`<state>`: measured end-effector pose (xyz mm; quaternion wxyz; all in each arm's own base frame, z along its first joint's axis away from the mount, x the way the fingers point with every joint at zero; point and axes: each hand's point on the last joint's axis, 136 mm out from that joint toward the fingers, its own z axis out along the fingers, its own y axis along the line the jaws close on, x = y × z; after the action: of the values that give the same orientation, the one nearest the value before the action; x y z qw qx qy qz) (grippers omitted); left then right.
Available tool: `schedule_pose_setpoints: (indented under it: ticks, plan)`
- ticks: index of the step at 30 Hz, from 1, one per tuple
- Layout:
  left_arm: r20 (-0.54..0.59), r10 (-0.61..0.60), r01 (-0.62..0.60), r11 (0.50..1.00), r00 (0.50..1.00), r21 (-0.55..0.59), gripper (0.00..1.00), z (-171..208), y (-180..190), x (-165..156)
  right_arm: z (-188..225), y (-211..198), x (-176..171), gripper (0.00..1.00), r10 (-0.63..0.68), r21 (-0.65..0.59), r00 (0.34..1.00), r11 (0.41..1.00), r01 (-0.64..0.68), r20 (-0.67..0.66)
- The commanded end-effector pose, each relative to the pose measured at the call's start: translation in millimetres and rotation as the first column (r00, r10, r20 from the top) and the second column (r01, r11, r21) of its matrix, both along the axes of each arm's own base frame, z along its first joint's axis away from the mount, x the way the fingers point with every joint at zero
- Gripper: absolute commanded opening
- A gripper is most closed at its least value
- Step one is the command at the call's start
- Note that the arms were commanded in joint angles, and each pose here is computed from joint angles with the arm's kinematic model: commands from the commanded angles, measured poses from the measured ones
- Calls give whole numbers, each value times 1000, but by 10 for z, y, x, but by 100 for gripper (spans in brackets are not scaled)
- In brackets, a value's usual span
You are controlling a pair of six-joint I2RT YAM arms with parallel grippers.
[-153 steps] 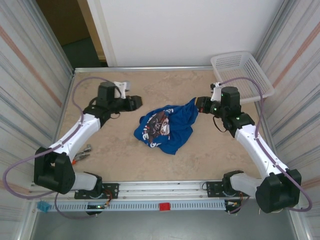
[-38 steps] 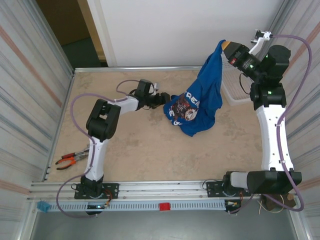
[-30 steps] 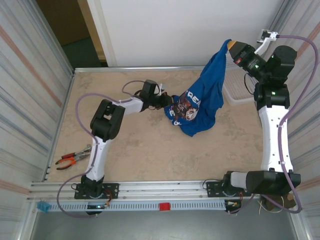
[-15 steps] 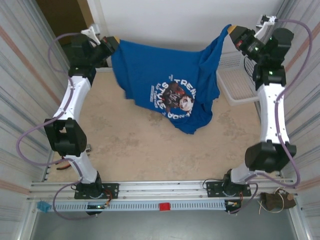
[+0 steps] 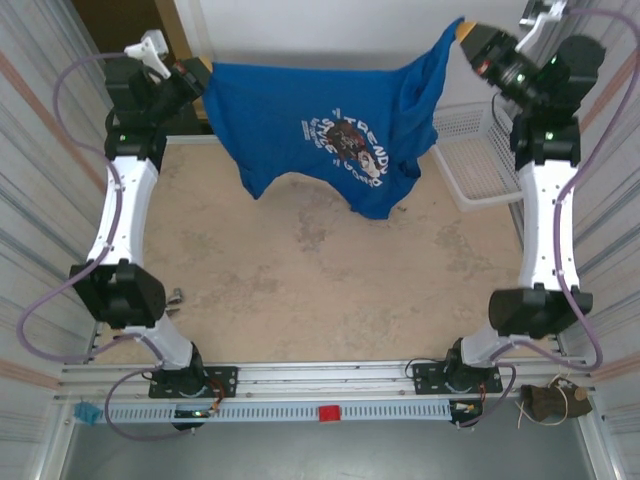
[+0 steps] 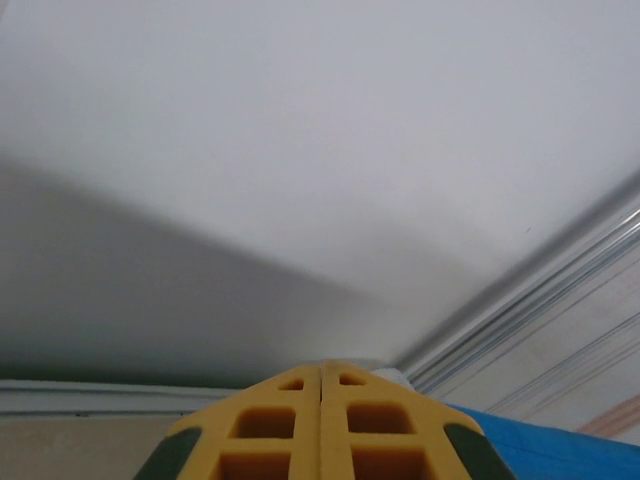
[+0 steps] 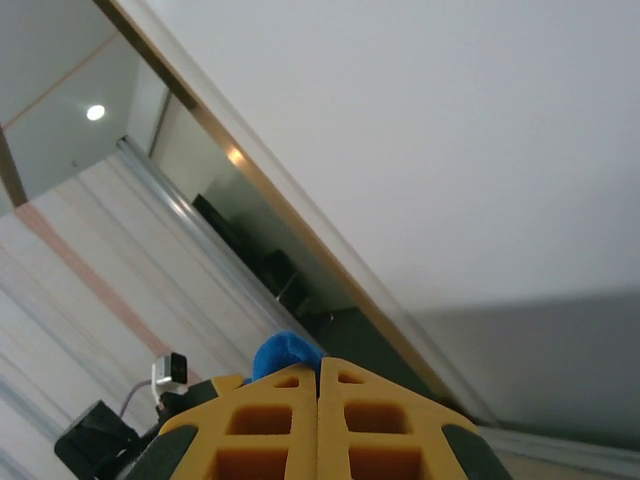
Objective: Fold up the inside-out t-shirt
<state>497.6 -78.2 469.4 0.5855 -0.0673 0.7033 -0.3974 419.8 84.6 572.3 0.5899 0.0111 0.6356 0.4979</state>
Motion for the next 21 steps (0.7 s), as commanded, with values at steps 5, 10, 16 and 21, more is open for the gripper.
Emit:
schedule_pose_setpoints:
  ticks: [5,10,16,21]
  plan:
    - [-272,-3,22,997,962,68,0,-1507,-88,-960,-1981,401,-861,0,-14,-186,959,982,-41,-284]
    - [-598,134,-57,988,790,145,0,-3130,50,-1839,-3573,211,-1583,0,-209,-273,806,960,61,-554]
    - [-725,220,-115,974,653,193,0,-3951,213,-2348,-4616,-143,-2109,0,-364,-310,590,930,195,-721]
    - [-716,250,-120,966,651,229,0,-3966,264,-2303,-4811,-286,-2274,58,-435,-386,505,899,206,-745]
